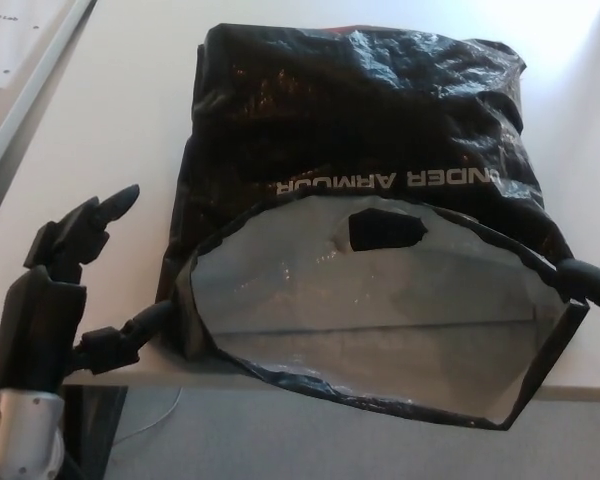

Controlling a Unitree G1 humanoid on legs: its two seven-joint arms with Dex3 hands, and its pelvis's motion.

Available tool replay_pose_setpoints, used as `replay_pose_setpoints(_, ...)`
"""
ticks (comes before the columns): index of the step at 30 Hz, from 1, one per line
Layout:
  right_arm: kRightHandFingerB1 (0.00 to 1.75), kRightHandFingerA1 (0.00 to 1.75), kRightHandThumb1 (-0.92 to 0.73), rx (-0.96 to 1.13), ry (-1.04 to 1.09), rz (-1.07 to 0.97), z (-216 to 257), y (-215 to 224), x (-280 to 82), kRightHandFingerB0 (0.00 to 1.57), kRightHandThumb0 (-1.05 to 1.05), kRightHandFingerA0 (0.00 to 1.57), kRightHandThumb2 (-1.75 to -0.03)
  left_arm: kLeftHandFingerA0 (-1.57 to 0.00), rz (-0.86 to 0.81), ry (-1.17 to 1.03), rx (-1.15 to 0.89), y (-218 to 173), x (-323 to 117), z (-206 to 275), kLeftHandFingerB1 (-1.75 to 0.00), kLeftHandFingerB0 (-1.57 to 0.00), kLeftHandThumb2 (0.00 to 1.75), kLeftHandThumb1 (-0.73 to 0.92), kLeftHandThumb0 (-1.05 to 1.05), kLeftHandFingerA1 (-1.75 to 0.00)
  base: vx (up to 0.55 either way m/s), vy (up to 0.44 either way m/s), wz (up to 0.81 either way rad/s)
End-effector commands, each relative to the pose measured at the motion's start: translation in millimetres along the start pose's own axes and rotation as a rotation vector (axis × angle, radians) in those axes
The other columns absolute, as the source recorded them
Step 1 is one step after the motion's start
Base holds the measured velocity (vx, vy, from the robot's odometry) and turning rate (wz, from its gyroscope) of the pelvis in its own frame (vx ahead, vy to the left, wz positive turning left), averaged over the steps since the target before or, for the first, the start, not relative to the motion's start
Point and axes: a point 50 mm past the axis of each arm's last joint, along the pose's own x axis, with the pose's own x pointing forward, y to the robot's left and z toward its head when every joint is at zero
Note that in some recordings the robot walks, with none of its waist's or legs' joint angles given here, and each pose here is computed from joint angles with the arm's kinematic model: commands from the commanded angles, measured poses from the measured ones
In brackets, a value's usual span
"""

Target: A plastic bag is kept infront of the robot in the middle of the desk and the robot uses both its hands to grab it from the top and lifts it up and then releases it.

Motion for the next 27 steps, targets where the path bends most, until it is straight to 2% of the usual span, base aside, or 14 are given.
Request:
replay_pose_setpoints(1,0.13,0.46,-0.44,0.111,0.106,0.131,-7.4,-3.9,2.7,0.0,-0.61,0.05,-0.77,-0.22,-0.058,0.023,-0.063,3.9,-8.5,1.1,-0.4,-0.12,0.64,0.47,-0.42,-0.49,0.0,0.0,0.0)
replay_pose_setpoints(2,0.14,0.38,-0.59,0.102,0.109,0.127,-7.0,-8.4,9.9,0.0,-0.56,0.14,-0.57,-0.24,-0.064,-0.004,-0.032,8.3,-2.6,3.4,-0.41,-0.12,0.65,0.47,-0.42,-0.51,0.0,0.0,0.0)
replay_pose_setpoints(3,0.11,0.4,-0.57,0.041,0.1,0.154,-7.2,-13.9,13.8,0.0,-0.53,0.14,-0.6,-0.22,-0.082,-0.027,-0.007,10.9,-1.8,5.0,-0.42,-0.09,0.67,0.47,-0.41,-0.52,0.0,0.0,0.0)
replay_pose_setpoints(4,0.13,0.47,-0.46,0.016,0.101,0.174,-7.3,-15.8,14.8,0.0,-0.61,0.1,-0.79,-0.2,-0.092,-0.027,-0.01,11.6,-3.0,5.0,-0.41,-0.09,0.66,0.47,-0.42,-0.5,0.0,0.0,0.0)
replay_pose_setpoints(5,0.13,0.47,-0.46,-0.013,0.103,0.198,-7.4,-17.7,15.7,0.0,-0.61,0.1,-0.79,-0.2,-0.103,-0.024,-0.017,12.4,-4.8,4.7,-0.41,-0.09,0.66,0.47,-0.42,-0.5,0.0,0.0,0.0)
replay_pose_setpoints(6,0.19,0.41,-0.59,-0.116,0.095,0.27,-10.2,-25.2,20.9,0.0,-0.51,0.22,-0.58,-0.19,-0.144,-0.038,0.002,18.4,-4.5,4.8,-0.4,-0.1,0.6,0.48,-0.39,-0.49,0.0,0.0,0.0)
replay_pose_setpoints(7,0.19,0.49,-0.42,-0.147,0.122,0.304,-13.6,-29.3,23.4,0.0,-0.55,0.17,-0.76,-0.19,-0.155,-0.044,-0.002,20.9,-4.6,4.9,-0.4,-0.1,0.62,0.46,-0.38,-0.49,0.0,0.0,0.0)
replay_pose_setpoints(10,0.24,0.5,-0.4,-0.148,0.171,0.343,-21.6,-33.2,25.7,0.0,-0.5,0.15,-0.74,-0.22,-0.194,-0.047,0.004,26.2,-6.4,5.2,-0.4,-0.1,0.62,0.45,-0.41,-0.5,0.0,0.0,0.0)
replay_pose_setpoints(11,0.27,0.42,-0.56,-0.129,0.192,0.349,-26.4,-35.1,26.8,0.0,-0.47,0.23,-0.57,-0.25,-0.216,-0.029,0.016,27.8,-7.5,4.7,-0.4,-0.1,0.64,0.44,-0.42,-0.51,0.0,0.0,0.0)
replay_pose_setpoints(14,0.26,0.4,-0.57,-0.116,0.216,0.349,-27.8,-36.5,27.6,0.0,-0.46,0.21,-0.57,-0.24,-0.245,-0.014,0.02,27.9,-9.2,5.3,-0.42,-0.1,0.67,0.43,-0.43,-0.52,0.0,0.0,0.0)
replay_pose_setpoints(15,0.51,0.49,-0.49,-0.105,0.218,0.345,-28.2,-35.6,28.4,0.0,-0.3,0.01,-0.97,-0.23,-0.256,-0.024,0.019,28.8,-8.8,5.3,-0.42,-0.1,0.65,0.44,-0.42,-0.52,0.0,0.0,0.0)
replay_pose_setpoints(16,0.21,0.42,-0.56,-0.107,0.215,0.343,-27.3,-34.4,28.9,0.01,-0.41,0.22,-0.59,-0.22,-0.265,-0.032,0.017,28.8,-9.2,5.5,-0.42,-0.09,0.64,0.44,-0.38,-0.52,0.0,0.0,0.0)
replay_pose_setpoints(23,0.21,0.43,-0.59,-0.192,0.163,0.392,-18.7,-24.5,30.7,0.0,-0.5,0.24,-0.58,-0.27,-0.293,-0.002,-0.006,24.5,-16.1,6.5,-0.42,-0.09,0.69,0.44,-0.44,-0.55,0.0,0.0,0.0)
replay_pose_setpoints(27,0.24,0.44,-0.59,-0.266,0.135,0.421,-16.7,-23.2,31.1,0.0,-0.53,0.27,-0.57,-0.19,-0.306,0.017,-0.074,20.9,-18.5,9.7,-0.36,-0.09,0.55,0.53,-0.36,-0.49,0.0,0.0,0.0)
